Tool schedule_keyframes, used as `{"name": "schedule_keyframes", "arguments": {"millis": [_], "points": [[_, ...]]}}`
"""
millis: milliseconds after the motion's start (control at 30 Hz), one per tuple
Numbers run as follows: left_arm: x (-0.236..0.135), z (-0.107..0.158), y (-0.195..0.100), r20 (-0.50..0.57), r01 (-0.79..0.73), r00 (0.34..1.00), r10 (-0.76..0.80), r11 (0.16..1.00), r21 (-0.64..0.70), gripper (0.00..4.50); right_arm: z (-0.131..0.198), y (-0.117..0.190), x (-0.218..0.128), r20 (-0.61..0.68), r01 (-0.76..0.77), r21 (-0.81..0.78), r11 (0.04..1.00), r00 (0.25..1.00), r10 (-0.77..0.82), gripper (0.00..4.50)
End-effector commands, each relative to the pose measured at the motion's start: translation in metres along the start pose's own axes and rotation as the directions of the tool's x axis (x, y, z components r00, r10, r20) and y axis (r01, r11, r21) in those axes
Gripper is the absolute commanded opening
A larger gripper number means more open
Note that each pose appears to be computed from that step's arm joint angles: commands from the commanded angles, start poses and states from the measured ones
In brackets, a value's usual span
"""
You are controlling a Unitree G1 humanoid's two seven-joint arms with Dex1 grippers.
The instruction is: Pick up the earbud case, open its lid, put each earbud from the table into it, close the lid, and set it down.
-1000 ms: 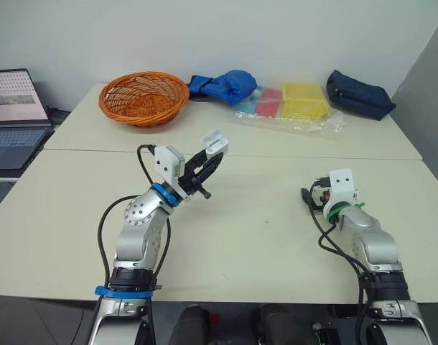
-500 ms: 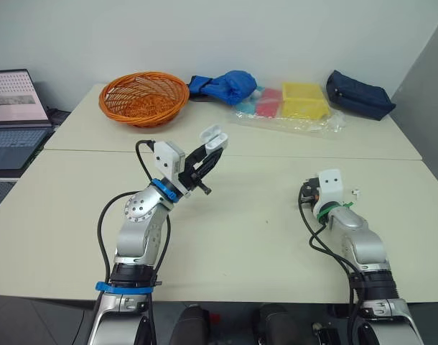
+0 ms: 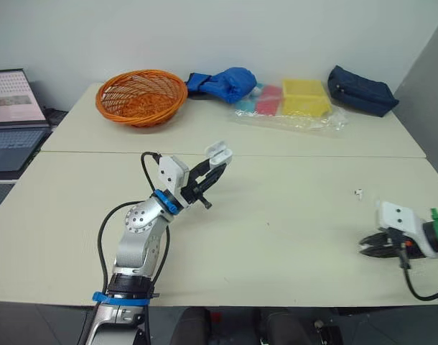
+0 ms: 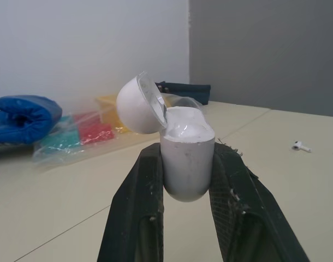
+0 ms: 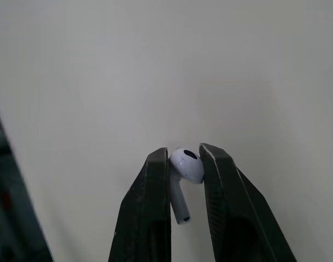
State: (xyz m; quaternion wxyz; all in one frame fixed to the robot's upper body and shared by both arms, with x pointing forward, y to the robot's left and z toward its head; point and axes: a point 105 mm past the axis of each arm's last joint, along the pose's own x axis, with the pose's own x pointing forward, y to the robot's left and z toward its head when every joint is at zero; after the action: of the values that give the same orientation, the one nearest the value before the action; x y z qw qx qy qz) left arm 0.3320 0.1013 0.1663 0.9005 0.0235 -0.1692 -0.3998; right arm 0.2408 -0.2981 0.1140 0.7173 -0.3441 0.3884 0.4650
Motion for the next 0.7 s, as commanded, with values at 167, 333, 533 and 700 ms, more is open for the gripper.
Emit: {"name": "schedule_keyframes", "arguments": {"millis": [167,333,533,700], "points": [[-0.002,0.011,-0.016,0.063,-0.005,0.998,0.004,1.0,0.013,0.75,-0.039,-0.037,-0.013,-0.235,0.097,-0.133,0.986,0.964,-0.126,0.45],[0.0,0.015,-0.025,0.068,0.012,0.998,-0.013,1.0,0.007,0.75,-0.048,-0.032,-0.013,-0.276,0.056,-0.132,0.99,0.957,-0.091,0.45],[-0.003,0.017,-0.026,0.055,0.012,0.998,-0.012,1.0,0.001,0.75,-0.055,-0.033,-0.01,-0.273,0.073,-0.107,0.992,0.957,-0.1,0.45],[-0.002,0.019,-0.027,0.054,0.018,0.998,-0.018,1.0,0.003,0.75,-0.061,-0.035,-0.01,-0.278,0.101,-0.117,0.988,0.952,-0.13,1.17]]}}
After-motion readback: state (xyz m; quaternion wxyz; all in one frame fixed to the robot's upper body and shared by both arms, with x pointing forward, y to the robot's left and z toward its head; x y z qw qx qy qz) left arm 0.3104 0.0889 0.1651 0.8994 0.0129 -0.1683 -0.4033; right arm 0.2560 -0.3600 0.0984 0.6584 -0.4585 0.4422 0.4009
